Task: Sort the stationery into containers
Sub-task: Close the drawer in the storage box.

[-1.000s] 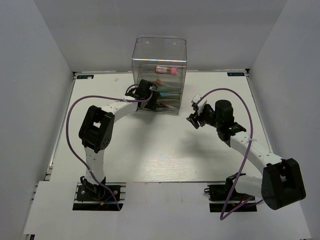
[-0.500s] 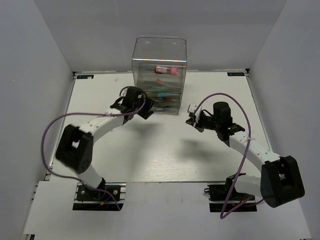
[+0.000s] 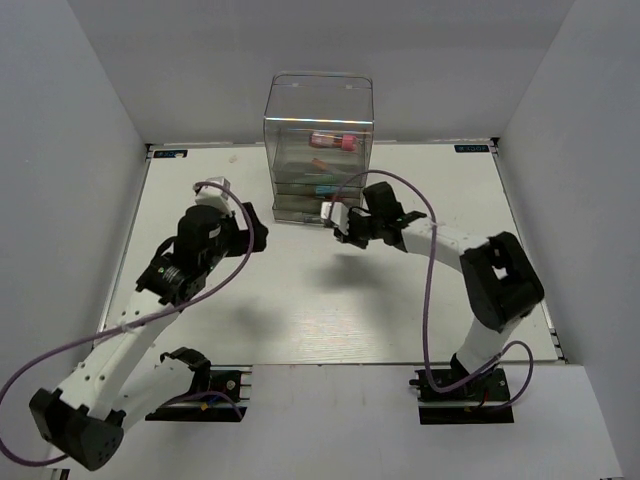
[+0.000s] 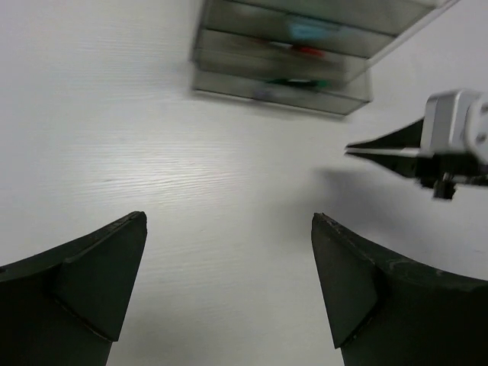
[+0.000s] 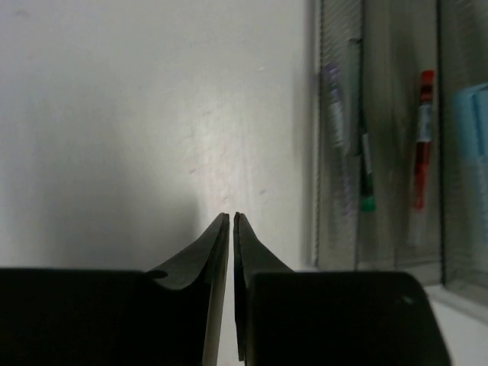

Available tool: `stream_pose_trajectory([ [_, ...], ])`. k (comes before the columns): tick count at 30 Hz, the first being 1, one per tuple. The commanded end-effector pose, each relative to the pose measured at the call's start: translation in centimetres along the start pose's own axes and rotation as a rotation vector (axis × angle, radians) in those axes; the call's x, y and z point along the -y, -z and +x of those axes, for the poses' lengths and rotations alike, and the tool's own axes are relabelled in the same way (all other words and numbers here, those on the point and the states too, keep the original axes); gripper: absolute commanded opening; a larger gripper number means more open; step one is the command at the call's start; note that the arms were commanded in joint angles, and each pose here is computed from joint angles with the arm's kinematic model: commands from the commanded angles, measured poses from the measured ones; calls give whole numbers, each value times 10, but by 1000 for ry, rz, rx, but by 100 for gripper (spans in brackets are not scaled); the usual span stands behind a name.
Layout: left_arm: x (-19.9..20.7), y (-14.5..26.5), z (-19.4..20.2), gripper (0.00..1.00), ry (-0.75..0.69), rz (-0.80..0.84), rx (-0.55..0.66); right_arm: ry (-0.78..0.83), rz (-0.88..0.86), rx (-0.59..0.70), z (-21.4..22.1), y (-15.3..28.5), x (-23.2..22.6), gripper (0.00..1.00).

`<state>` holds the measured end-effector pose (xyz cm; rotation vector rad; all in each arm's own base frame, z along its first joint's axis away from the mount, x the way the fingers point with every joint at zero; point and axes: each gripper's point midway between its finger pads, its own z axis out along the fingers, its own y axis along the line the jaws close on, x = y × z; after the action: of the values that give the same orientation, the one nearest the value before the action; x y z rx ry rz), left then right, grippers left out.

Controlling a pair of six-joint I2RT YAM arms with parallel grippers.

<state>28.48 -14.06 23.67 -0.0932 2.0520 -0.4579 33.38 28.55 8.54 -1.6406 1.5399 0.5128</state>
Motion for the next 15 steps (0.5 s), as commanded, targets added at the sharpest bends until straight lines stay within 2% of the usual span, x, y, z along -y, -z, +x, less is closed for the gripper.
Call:
stream_pose_trajectory([
  [1, -58, 32, 15, 99, -270, -207, -33, 33, 134, -62, -8, -22, 39, 13],
  [6, -60, 82, 8, 99, -215, -92, 228, 42, 272, -125, -6, -44, 73, 14],
  [8, -62, 95, 2, 99, -174, -85, 295, 27, 307, -140, 1, -52, 82, 14],
  [10, -68, 105, 1, 99, -152, -101, 330, 14, 400, -175, 3, -50, 100, 14],
  [15, -64, 104, 6, 99, -147, -73, 310, -4, 533, -259, 22, -49, 124, 14],
])
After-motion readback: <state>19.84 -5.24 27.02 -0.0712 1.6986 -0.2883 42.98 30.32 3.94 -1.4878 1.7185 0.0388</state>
